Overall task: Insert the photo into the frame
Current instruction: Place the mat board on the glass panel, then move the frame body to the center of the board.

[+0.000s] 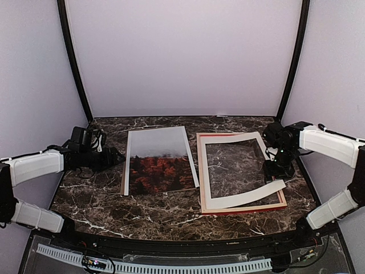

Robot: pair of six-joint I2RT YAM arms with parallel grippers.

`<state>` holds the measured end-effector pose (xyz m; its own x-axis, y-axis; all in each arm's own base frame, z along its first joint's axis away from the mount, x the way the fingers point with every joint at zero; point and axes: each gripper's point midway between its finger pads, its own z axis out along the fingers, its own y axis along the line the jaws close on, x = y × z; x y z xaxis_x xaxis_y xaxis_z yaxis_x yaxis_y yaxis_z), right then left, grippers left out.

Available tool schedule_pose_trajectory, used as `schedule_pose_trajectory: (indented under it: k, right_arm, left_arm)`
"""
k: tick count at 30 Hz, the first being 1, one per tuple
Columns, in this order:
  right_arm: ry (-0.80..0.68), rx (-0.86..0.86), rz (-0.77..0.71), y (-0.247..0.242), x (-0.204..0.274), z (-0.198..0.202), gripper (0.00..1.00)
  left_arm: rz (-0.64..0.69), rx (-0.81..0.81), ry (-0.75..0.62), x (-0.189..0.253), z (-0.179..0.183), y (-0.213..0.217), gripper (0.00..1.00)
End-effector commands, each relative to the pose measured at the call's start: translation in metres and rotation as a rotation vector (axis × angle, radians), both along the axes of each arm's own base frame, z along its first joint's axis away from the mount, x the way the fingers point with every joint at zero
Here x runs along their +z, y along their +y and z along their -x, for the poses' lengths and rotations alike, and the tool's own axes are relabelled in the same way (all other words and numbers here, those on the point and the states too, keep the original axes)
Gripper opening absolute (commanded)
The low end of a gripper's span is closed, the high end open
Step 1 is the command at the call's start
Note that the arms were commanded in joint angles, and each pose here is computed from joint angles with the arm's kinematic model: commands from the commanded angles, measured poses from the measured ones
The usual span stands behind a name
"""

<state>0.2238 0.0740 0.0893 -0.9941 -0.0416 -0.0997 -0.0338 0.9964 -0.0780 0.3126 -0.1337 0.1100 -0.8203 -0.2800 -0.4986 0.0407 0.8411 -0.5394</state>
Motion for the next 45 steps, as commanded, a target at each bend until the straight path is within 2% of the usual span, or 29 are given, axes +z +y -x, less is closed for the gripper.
schedule_pose_trajectory:
  k: [1, 7, 11, 22, 30, 34, 39, 45]
  right_arm:
    - [-0.069, -0.027, 0.053, -0.008, 0.01, -0.014, 0.65]
    - [-0.121, -0.037, 0.07, -0.01, 0.017, -0.027, 0.75]
    - [-0.138, -0.041, 0.074, -0.012, 0.012, -0.034, 0.78]
    - [-0.226, -0.114, 0.026, -0.025, 0.001, -0.086, 0.76]
    - [-0.286, -0.176, -0.023, -0.043, -0.013, -0.124, 0.69]
    - [-0.358, -0.126, -0.148, -0.018, 0.001, -0.137, 0.65]
    - [-0.439, -0.026, -0.26, 0.033, 0.023, -0.147, 0.67]
    - [-0.471, 0.131, -0.391, 0.115, 0.04, -0.148, 0.69]
  left_arm:
    - [0.0, -0.012, -0.034, 0.011, -0.007, -0.004, 0.78]
    - [0.004, -0.021, -0.022, 0.009, -0.006, -0.006, 0.79]
    - [0.002, -0.024, -0.021, 0.009, -0.006, -0.007, 0.8]
    - [-0.016, -0.045, -0.026, 0.011, -0.005, -0.006, 0.83]
    - [-0.034, -0.051, -0.02, 0.006, -0.007, -0.006, 0.83]
    - [-0.055, -0.053, -0.013, 0.002, -0.01, -0.004, 0.84]
    - [-0.066, -0.06, 0.0, -0.005, -0.017, -0.006, 0.84]
    - [-0.077, -0.065, 0.012, -0.012, -0.025, -0.008, 0.83]
